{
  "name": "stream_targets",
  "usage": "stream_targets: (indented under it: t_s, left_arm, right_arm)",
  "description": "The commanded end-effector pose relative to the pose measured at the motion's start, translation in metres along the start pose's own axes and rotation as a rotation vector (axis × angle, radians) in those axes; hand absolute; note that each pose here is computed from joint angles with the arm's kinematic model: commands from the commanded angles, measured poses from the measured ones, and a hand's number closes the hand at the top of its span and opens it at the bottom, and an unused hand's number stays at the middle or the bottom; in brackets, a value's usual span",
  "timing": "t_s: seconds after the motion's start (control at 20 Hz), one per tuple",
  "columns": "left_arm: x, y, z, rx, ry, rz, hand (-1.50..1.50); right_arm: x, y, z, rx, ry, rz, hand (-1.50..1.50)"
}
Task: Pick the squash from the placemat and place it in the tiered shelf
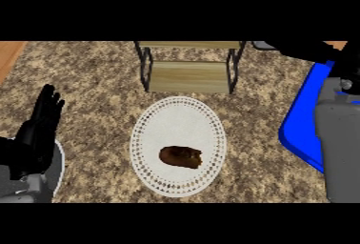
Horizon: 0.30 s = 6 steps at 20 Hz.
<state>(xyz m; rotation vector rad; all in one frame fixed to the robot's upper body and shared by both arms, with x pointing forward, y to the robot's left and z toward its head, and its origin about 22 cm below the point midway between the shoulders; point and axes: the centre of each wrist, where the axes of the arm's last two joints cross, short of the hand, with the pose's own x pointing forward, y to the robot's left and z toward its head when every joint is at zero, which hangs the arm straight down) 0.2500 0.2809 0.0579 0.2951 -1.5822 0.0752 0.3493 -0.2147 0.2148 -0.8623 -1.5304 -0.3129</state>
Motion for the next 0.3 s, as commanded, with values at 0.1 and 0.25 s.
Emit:
stream_targets:
  t_s: [0.1, 0.25]
  left_arm:
    - [0.004, -0.005, -0.008, -0.005, -0.011, 0.007, 0.0]
    - [0.005, -0.018, 0.004, -0.04, -0.019, 0.005, 0.0]
  right_arm:
    - [-0.006, -0.082, 0.038, 0.035, 0.0, 0.021, -1.5]
    - [-0.025, -0.097, 0.028, 0.019, -0.008, -0.008, -1.5]
